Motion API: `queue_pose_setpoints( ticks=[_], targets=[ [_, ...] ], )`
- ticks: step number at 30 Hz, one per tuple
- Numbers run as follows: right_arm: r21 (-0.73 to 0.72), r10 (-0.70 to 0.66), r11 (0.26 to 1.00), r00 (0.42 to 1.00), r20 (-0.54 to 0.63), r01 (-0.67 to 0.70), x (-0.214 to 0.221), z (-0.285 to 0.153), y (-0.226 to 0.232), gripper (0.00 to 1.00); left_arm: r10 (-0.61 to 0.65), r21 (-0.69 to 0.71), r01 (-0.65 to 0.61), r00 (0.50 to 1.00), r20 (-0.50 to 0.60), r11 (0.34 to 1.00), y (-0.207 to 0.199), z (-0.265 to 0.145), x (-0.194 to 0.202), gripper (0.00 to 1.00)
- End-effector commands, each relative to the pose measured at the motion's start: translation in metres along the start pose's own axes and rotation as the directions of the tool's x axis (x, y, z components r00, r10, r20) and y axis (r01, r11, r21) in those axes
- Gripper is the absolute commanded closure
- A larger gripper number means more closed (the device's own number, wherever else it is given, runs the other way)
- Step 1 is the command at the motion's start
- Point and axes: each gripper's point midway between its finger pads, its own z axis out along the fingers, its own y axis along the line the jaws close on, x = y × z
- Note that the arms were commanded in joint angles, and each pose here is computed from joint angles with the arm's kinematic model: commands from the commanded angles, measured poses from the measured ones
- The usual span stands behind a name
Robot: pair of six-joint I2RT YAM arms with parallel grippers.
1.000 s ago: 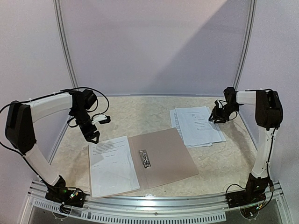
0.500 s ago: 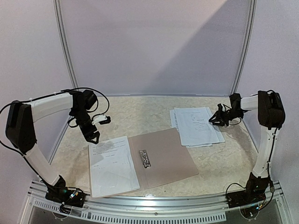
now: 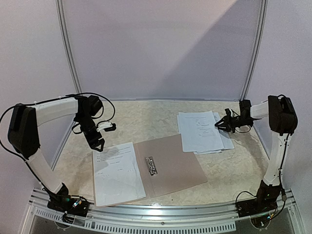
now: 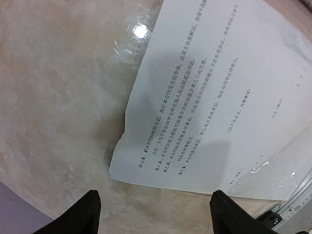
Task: Put the files into the folder
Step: Pick up the file from the center of the board.
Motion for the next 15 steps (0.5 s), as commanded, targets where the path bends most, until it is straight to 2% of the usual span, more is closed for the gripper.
queue_pose_setpoints(
  ticks=[1,8,15],
  targets=[
    [-0.055,-0.095,0.994,0.995,-0.001,0.095,-0.002,0.003,0.03,0.82,0.02,0.015,-0.02,1.0,-0.007,1.0,-0.004,0.004,-0.004,0.21],
    [0.012,-0.074,0.997,0.997,-0.01,0.074,-0.01,0.019,0.02,0.67,0.021,0.022,-0.021,1.0,-0.022,1.0,-0.004,0.008,-0.002,0.21],
    [0.04,-0.045,0.998,0.995,-0.092,0.048,0.005,0.054,0.016,0.7,0.025,0.025,-0.025,0.999,-0.029,0.999,-0.005,0.01,-0.001,0.21]
  ],
)
